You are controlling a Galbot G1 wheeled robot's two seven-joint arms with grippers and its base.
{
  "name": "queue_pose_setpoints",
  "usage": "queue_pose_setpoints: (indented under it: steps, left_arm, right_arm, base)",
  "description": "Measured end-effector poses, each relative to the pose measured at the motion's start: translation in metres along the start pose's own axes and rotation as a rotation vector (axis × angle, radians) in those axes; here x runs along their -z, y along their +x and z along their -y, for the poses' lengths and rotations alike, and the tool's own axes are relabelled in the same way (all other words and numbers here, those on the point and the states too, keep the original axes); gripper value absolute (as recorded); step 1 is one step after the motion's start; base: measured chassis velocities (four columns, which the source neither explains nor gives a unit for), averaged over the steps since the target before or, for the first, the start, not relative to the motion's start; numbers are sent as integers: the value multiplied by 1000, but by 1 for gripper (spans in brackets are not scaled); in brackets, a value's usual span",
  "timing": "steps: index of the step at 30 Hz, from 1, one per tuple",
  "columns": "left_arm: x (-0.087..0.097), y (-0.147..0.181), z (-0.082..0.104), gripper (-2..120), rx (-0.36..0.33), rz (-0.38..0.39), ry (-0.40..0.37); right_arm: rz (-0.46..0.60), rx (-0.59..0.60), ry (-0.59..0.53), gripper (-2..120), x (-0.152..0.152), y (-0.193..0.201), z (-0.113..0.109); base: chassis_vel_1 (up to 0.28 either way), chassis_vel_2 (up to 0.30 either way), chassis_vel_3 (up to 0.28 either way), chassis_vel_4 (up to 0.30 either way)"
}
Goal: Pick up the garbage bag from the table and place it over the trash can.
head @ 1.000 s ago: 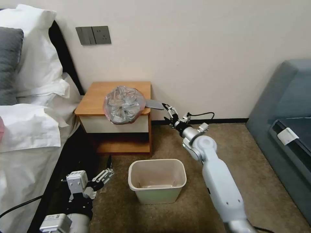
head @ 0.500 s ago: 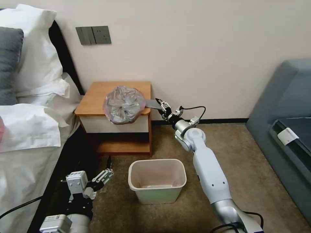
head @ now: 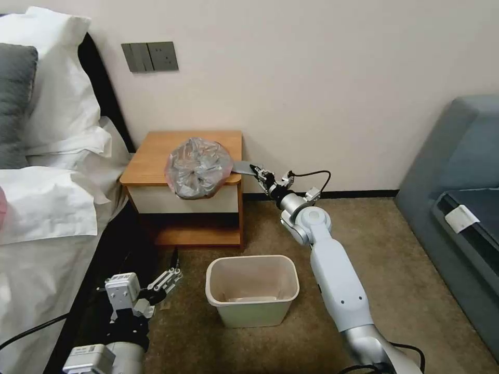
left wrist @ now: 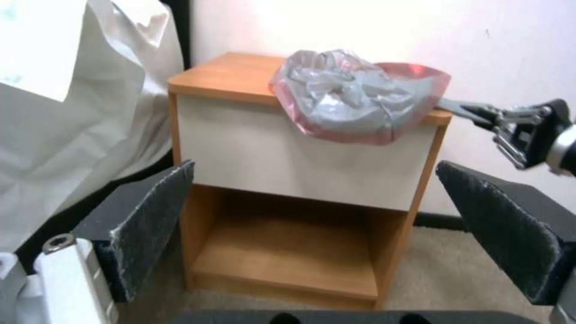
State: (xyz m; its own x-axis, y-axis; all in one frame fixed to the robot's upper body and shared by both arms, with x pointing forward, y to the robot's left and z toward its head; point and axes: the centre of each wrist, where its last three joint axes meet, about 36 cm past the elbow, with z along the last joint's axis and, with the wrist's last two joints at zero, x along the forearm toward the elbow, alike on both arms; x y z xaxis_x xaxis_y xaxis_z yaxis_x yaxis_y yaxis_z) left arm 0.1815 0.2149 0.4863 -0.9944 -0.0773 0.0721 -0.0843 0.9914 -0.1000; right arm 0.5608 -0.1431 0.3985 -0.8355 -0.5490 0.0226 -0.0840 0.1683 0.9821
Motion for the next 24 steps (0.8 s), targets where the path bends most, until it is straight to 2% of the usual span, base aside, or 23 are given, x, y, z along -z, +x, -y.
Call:
queue_pose_setpoints:
  steps: [2,5,6,7,8,13,18,20,24]
  left_arm:
    - [0,0,0,100,-2,2,-1]
    - [1,-2,1,100,-11,13,0]
    - [1,-2,1,100,-11,13,0]
    - [2,-4,2,100,-20,22,4]
    - [2,-4,2,100,-20,22,4]
    - [4,-10,3,100,-40,46,6]
    - [5,-12,3,100,-46,54,13]
    - [7,-14,3,100,-51,64,17]
    - [8,-17,3,100,-55,77,16]
  right_arm:
    - [-3,-7,0,0,-7,10,-3]
    - [-27,-23,-10,0,-32,52,-16]
    - [-27,-23,-10,0,-32,52,-16]
    - [-40,-29,-3,0,-46,76,-24]
    - [-40,-29,-3,0,-46,76,-24]
    - [-62,-48,3,0,-77,139,-55]
    - [-90,-106,25,0,-94,174,-57]
    - [-131,-171,60,0,-104,198,-55]
    - [-151,-217,118,0,-113,212,-48]
  base:
    - [0,0,0,0]
    - [0,0,0,0]
    - [0,0,0,0]
    - [0,0,0,0]
    - [0,0,0,0]
    - [0,0,0,0]
    - [0,0,0,0]
    - [0,0,0,0]
    - [0,0,0,0]
